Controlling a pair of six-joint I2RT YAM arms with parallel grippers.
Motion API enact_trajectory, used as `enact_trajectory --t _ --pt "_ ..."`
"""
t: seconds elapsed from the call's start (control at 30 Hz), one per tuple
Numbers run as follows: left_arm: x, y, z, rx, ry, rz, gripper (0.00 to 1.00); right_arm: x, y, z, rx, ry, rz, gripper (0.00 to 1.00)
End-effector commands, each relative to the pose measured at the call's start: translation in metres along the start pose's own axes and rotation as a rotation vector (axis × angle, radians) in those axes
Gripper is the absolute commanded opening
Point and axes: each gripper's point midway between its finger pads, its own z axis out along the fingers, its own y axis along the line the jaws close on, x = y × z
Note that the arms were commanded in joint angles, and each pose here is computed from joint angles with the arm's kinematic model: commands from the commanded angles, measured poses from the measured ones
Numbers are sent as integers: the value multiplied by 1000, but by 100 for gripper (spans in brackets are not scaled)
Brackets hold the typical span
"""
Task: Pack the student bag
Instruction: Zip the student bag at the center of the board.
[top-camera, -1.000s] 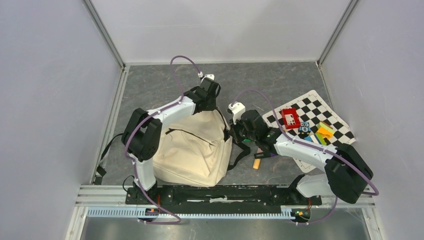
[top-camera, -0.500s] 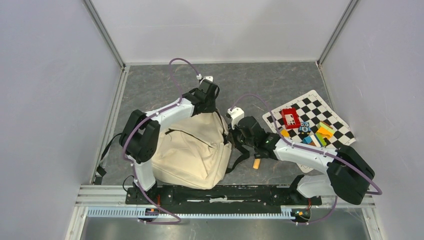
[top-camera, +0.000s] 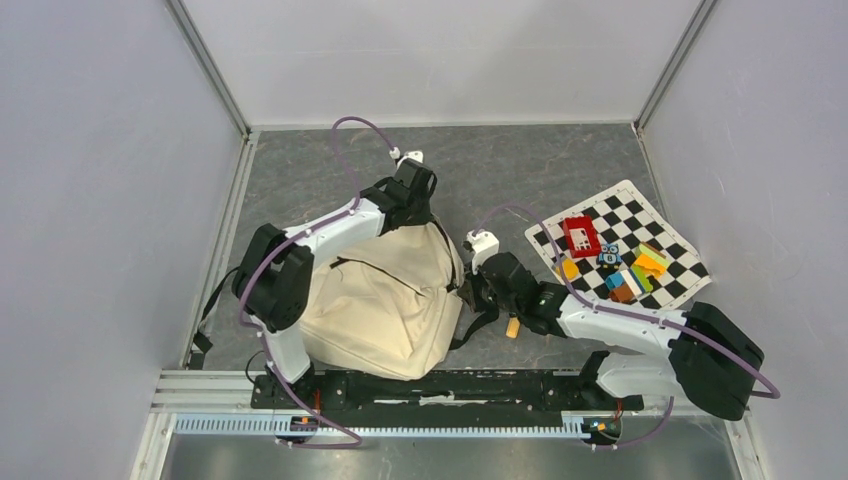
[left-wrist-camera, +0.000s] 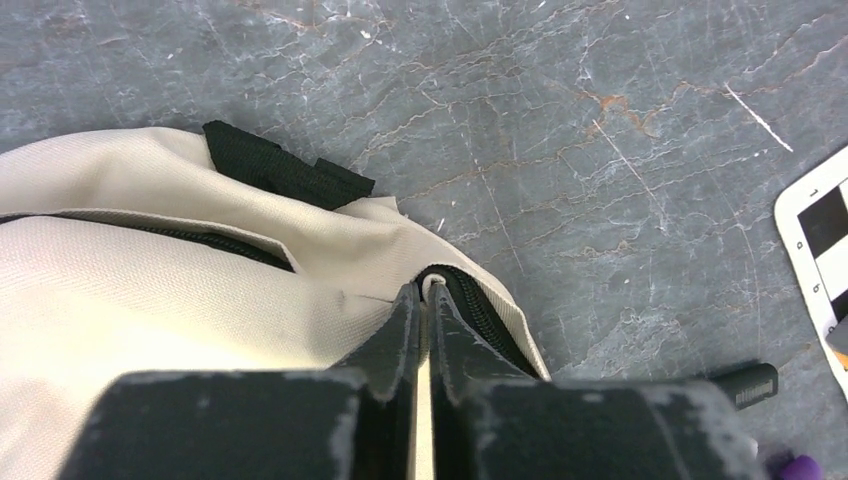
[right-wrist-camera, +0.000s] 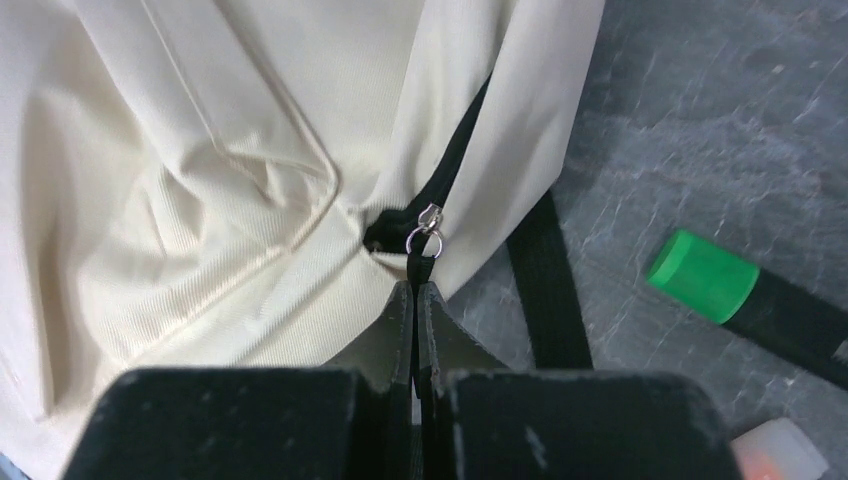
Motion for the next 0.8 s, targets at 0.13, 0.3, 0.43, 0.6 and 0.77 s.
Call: enact_trajectory --t 0.13,0.3,0.43,0.6,0.77 --pt "-40 0 -39 62 -191 -77 42 45 10 -13 -58 169 1 0" --pt "-15 -12 -60 103 -177 -41 57 40 18 -13 -89 151 16 0" --pt "-12 -6 -81 91 -211 -42 71 33 21 -15 -100 129 29 0" --pt "-16 8 -107 75 -253 -33 98 17 16 -20 -54 104 7 20" --pt "-9 35 -130 28 -206 23 100 -16 -3 -32 75 59 -65 62"
